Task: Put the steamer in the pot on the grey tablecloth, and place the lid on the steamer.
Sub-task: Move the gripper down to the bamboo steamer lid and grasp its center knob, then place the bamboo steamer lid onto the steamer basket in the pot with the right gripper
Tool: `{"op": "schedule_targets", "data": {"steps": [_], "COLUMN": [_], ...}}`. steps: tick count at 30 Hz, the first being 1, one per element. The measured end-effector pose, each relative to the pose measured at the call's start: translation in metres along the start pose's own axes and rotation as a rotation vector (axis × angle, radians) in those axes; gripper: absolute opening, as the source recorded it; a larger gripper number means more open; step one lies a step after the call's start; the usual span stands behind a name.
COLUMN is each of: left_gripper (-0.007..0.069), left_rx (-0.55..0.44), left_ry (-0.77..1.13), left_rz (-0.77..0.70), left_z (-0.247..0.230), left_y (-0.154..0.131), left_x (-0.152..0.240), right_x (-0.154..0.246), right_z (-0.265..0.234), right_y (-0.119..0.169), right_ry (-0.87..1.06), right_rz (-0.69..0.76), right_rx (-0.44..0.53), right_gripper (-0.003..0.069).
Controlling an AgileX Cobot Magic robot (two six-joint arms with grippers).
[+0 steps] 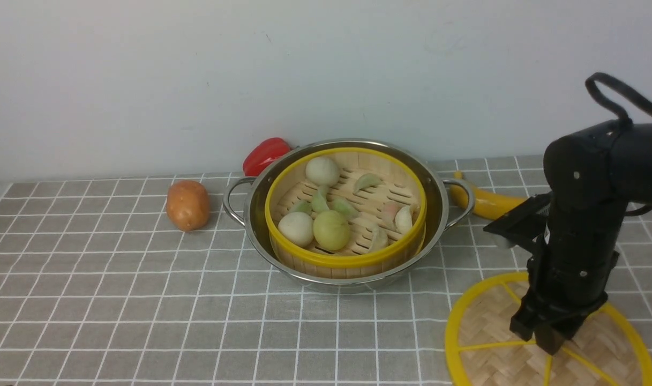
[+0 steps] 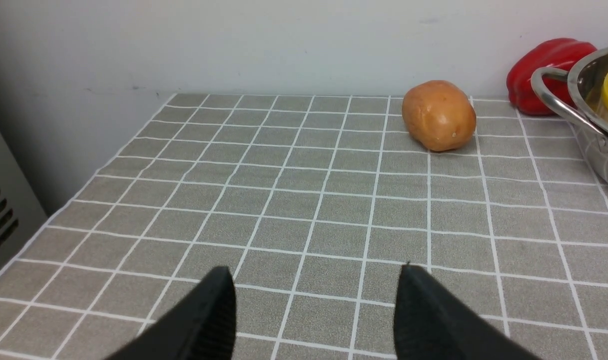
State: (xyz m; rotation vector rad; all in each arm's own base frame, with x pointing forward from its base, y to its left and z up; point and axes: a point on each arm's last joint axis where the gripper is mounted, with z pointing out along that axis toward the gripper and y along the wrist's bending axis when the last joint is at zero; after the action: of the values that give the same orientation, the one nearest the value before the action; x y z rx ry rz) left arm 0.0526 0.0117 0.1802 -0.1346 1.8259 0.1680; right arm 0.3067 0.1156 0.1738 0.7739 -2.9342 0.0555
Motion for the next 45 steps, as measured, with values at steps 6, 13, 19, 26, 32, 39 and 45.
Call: {"op": "schedule_targets", "data": {"steps": [6, 13, 19, 26, 32, 39, 45], "left_gripper": [0.04, 0.04, 0.04, 0.04, 0.04, 0.04, 0.04], "left_rx": [0.0, 0.0, 0.0, 0.0, 0.0, 0.0, 0.0], "left_ry": [0.0, 0.0, 0.0, 0.0, 0.0, 0.0, 0.0], "left_rz": [0.0, 0.0, 0.0, -0.001, -0.001, -0.001, -0.001], "left_z": [0.0, 0.0, 0.0, 0.0, 0.0, 0.0, 0.0], "left_y": [0.0, 0.0, 0.0, 0.0, 0.0, 0.0, 0.0], "left_x": [0.0, 0.0, 0.0, 0.0, 0.0, 0.0, 0.0], "right_x": [-0.002, -0.001, -0.001, 0.0, -0.003, -0.003, 0.008], "right_z": [0.003, 0.002, -0.001, -0.043, -0.079, -0.083, -0.105], "right_y": [0.0, 0.0, -0.001, -0.002, 0.0, -0.001, 0.0], "right_ry": [0.006, 0.021, 0.014, -0.116, -0.25, -0.259, -0.322], "right_rz": [0.004, 0.022, 0.021, 0.017, 0.035, 0.029, 0.045], "right_rx": [0.001, 0.0, 0.003, 0.031, 0.004, 0.023, 0.029], "right_gripper": [0.0244, 0.0146, 0.0147, 0.0147, 0.0147, 0.0147, 0.0147]}}
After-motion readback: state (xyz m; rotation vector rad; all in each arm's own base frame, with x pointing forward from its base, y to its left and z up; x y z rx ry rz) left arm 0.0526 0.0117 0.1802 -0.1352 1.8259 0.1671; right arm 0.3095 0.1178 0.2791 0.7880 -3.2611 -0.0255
